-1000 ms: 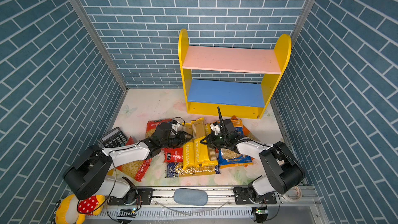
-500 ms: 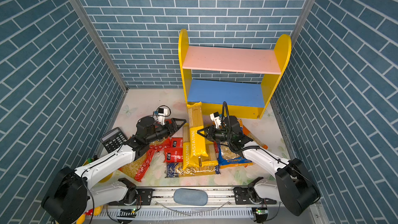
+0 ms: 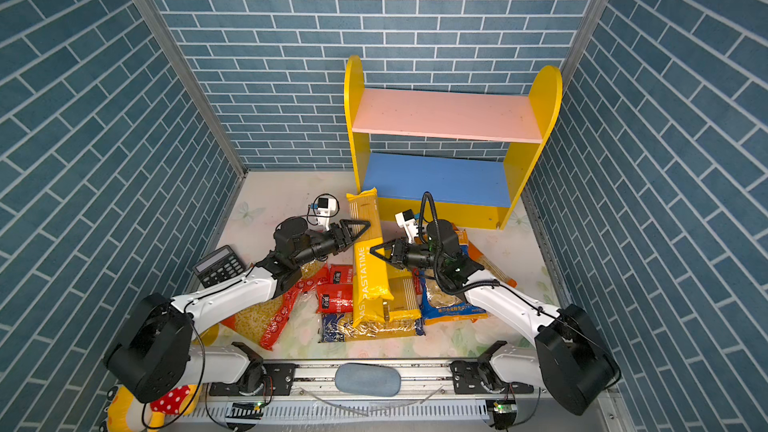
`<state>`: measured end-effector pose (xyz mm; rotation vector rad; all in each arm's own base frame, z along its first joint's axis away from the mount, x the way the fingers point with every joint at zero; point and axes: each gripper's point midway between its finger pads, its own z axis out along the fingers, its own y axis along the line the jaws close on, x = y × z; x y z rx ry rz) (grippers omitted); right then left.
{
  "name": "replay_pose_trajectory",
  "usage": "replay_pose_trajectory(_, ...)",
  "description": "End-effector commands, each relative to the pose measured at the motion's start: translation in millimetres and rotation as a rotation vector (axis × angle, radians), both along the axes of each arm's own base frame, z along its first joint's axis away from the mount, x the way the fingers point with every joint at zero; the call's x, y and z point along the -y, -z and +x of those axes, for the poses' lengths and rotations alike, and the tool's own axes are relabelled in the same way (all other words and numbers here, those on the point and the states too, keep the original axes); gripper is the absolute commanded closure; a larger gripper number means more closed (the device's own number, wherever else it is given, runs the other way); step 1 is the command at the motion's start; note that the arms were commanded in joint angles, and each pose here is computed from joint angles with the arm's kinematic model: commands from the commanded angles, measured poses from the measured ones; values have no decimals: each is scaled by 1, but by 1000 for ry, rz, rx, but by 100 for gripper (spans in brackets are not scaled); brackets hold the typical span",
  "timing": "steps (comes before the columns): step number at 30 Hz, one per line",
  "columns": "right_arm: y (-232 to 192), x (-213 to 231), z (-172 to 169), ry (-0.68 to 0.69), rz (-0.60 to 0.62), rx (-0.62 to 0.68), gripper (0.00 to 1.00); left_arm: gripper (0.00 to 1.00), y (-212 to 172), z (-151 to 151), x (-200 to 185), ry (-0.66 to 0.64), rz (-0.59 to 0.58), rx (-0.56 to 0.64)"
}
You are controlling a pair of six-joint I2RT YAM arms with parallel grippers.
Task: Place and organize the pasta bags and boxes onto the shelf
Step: 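Grasp the spaghetti pack with both grippers and lift it upright, then raise the pack to the pink shelf with right gripper while left releases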
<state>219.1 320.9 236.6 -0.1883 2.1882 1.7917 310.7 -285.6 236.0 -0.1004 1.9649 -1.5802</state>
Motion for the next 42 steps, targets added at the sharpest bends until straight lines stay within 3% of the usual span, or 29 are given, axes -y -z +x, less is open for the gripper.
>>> replay_pose_trajectory(1,-86,-7,1,-25,199,207,93,50,-49,0,7,31,-84,130)
replay_pose_trajectory(7,-82,-9,5,-12,214,180,80,76,-66,-1,9,47,-104,179)
replay_pose_trajectory(12,-77,-7,7,4,208,169,61,91,-90,0,8,40,-135,229)
replay_pose_trajectory(19,-50,-3,6,21,144,149,41,100,-131,11,-2,-18,-193,294)
replay_pose_trajectory(24,-54,-2,-3,9,145,188,38,100,-164,28,-15,-84,-223,336)
replay_pose_trajectory(28,-67,0,-3,23,152,231,42,100,-183,31,-10,-65,-257,366)
replay_pose_trajectory(30,-75,1,-3,35,161,261,49,100,-187,32,-9,-63,-259,371)
replay_pose_trajectory(33,-89,4,-1,54,166,317,70,99,-198,33,-7,-55,-248,390)
replay_pose_trajectory(37,-118,8,2,76,177,413,88,81,-215,31,-2,-24,-219,427)
replay_pose_trajectory(42,-151,18,13,110,211,487,95,54,-224,28,0,-6,-175,460)
